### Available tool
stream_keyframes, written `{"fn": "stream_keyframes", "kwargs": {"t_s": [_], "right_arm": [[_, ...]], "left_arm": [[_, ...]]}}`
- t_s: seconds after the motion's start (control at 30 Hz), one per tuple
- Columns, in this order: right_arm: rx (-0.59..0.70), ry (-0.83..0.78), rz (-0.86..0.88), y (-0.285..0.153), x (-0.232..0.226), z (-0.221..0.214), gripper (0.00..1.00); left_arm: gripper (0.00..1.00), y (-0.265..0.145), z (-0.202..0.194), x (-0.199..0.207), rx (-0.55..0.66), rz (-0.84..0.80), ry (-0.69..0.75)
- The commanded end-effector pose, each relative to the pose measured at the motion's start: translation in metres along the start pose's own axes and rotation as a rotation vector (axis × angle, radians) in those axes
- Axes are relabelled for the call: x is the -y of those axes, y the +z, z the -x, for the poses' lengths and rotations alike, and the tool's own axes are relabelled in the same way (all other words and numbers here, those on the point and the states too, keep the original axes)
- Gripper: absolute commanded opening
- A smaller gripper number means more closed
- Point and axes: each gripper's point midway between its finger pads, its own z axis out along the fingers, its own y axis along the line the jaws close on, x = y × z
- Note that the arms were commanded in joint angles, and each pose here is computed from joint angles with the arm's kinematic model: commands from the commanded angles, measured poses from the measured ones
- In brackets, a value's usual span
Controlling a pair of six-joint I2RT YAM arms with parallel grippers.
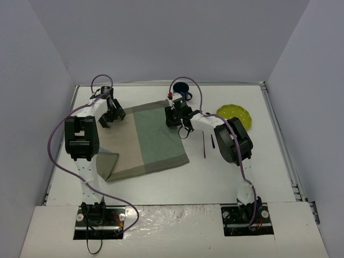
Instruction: Set the dinner table for one person
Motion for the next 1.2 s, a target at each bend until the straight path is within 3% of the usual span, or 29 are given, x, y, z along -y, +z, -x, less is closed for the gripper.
{"fn": "stream_keyframes", "kwargs": {"t_s": [0.0,0.1,0.3,0.5,0.6,0.67,0.83,1.0,1.17], "right_arm": [[-0.019,0.046,-0.096,-0.005,0.039,-0.006,0.41],[0.013,0.033,-0.088,-0.01,0.038,0.011,0.41],[0.147,-0.015,-0.036,-0.055,0.009,0.07,0.45],[0.26,-0.047,-0.025,-0.125,-0.023,0.097,0.57],[0.315,-0.026,-0.044,-0.163,-0.026,0.1,0.66],[0.294,-0.012,-0.047,-0.173,-0.023,0.08,0.74],[0.338,0.037,-0.014,-0.22,-0.024,0.062,0.91],[0.372,0.051,-0.006,-0.25,-0.019,0.045,0.93],[0.387,0.055,-0.01,-0.263,-0.014,0.035,0.93]], "left_arm": [[0.77,0.022,-0.012,0.042,-0.077,-0.166,0.033],[0.77,0.0,0.008,0.054,-0.013,-0.225,0.052],[0.83,-0.105,0.05,0.033,0.212,-0.165,0.158],[0.85,-0.164,0.006,-0.011,0.251,0.043,0.258],[0.85,-0.157,-0.046,-0.031,0.186,0.144,0.333],[0.85,-0.154,-0.076,-0.035,0.146,0.162,0.374],[0.85,-0.136,-0.127,-0.056,0.072,0.22,0.427],[0.83,-0.119,-0.135,-0.064,0.054,0.273,0.451],[0.74,-0.101,-0.14,-0.064,0.028,0.3,0.449]]}}
